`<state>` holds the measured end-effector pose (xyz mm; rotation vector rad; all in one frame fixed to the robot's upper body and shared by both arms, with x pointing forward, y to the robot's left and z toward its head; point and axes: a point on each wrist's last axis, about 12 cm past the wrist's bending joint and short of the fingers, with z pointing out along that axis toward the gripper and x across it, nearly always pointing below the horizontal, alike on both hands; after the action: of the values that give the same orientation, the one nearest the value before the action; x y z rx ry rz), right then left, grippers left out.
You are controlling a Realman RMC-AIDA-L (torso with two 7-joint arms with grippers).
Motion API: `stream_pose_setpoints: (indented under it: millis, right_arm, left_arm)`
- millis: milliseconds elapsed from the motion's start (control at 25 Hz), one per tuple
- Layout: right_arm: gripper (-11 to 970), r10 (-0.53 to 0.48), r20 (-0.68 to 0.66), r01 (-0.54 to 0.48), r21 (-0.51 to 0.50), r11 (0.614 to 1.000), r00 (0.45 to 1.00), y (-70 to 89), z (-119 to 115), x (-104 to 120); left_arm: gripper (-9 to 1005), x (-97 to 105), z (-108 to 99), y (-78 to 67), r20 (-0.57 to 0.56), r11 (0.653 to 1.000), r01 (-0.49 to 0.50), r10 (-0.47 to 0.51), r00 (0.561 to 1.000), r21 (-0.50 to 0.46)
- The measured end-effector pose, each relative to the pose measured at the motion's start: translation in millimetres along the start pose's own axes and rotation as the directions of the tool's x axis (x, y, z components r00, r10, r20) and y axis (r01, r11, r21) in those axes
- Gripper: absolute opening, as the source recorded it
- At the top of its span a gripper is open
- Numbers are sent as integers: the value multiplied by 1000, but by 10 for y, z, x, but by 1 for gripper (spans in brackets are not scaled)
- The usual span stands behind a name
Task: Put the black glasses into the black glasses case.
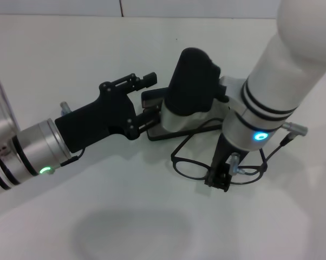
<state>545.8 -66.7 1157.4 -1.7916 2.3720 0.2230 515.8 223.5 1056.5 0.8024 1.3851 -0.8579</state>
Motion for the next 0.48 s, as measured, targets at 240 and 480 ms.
stream_pose_setpoints:
  millis: [240,480]
  right_arm:
    - [99,22,65,-19,-52,998,998,-57,-229,161]
    - [97,37,264,13,-186,982,964,-84,-418,521]
  left_arm:
    - [565,-102,13,17,29,994,94,-96,995,57]
    - [564,-295,-123,-4,77,965,158,-177,981,209]
